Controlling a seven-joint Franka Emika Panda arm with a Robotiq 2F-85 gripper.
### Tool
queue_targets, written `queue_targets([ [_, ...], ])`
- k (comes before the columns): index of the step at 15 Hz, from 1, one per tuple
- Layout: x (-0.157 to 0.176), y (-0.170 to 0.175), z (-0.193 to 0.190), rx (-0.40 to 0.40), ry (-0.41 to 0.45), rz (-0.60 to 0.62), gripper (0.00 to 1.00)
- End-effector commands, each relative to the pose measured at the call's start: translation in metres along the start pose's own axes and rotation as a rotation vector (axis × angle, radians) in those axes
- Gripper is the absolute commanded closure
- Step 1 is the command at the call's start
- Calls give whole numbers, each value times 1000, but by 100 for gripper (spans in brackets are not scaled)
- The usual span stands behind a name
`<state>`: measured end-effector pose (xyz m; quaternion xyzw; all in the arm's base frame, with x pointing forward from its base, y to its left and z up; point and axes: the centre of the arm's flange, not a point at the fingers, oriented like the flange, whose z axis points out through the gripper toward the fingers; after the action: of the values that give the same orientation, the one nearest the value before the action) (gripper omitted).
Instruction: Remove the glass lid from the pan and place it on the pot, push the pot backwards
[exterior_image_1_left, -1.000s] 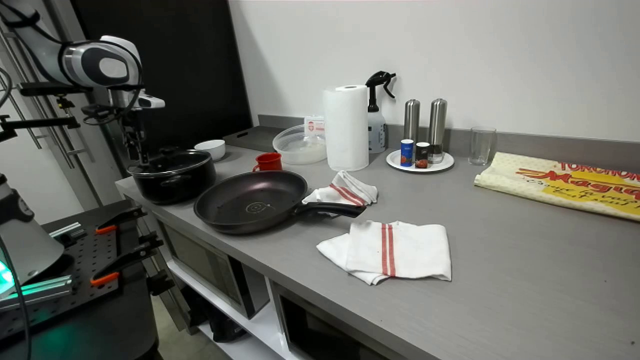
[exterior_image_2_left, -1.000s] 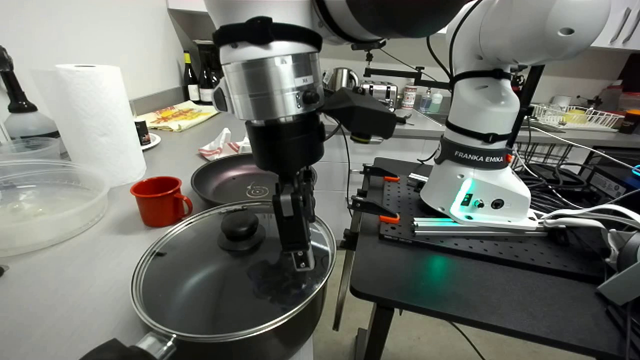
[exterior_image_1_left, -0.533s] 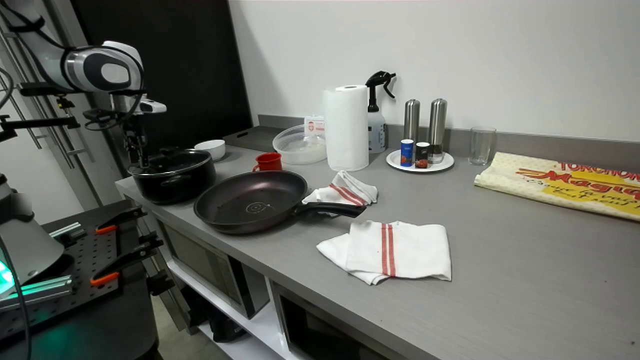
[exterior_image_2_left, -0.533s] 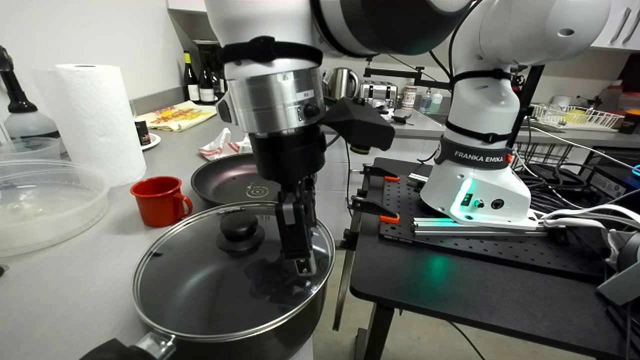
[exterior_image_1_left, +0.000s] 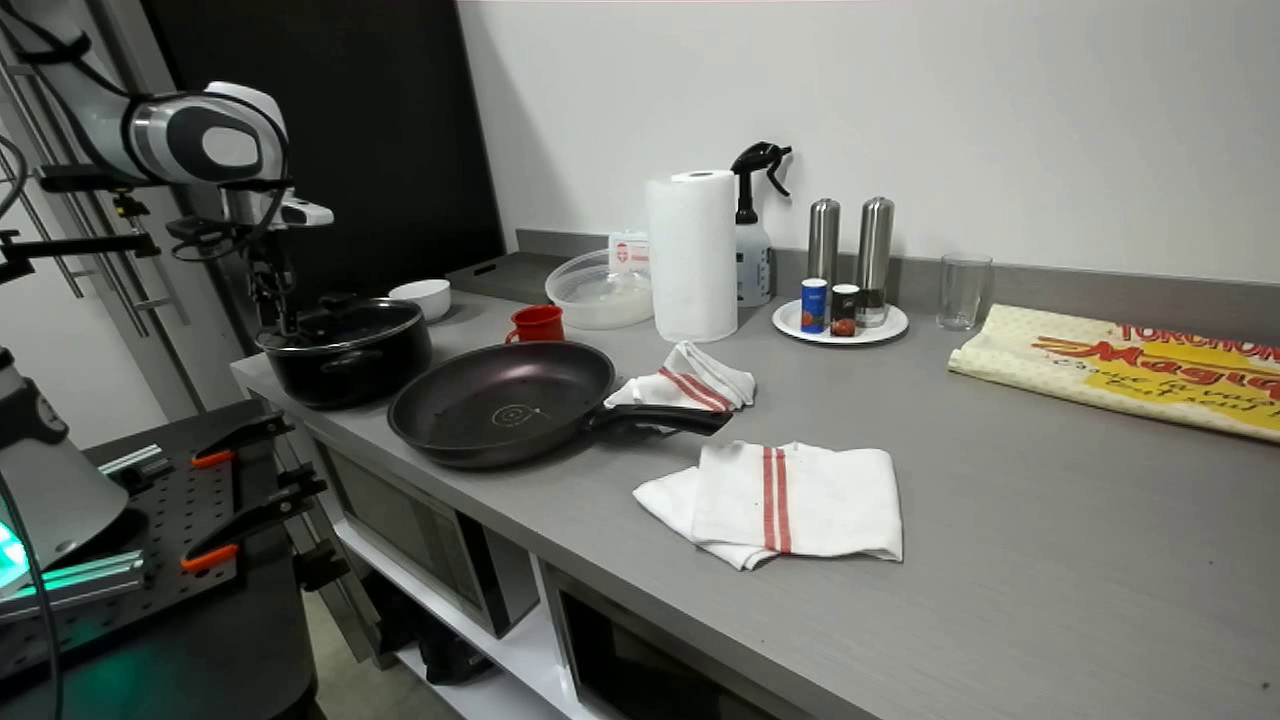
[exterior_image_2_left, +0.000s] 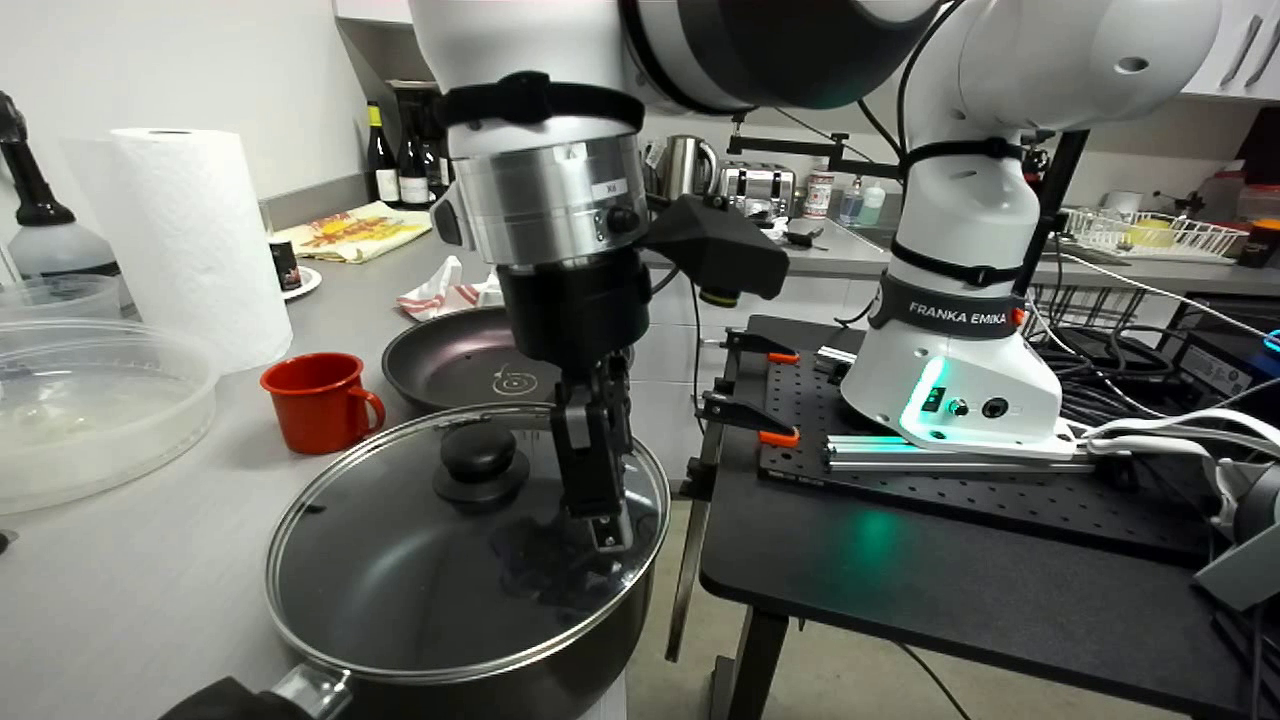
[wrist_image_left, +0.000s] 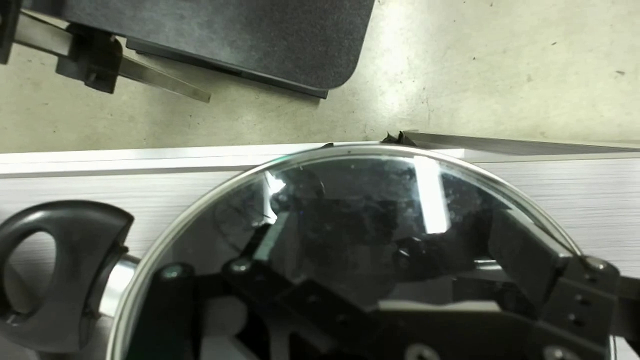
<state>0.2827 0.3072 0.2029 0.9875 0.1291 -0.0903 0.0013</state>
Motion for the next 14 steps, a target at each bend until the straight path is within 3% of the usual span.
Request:
queue_targets([
  [1,-5,1,3,44,-11,24,0],
  [14,-33,-22,3,73,-63,126,0],
])
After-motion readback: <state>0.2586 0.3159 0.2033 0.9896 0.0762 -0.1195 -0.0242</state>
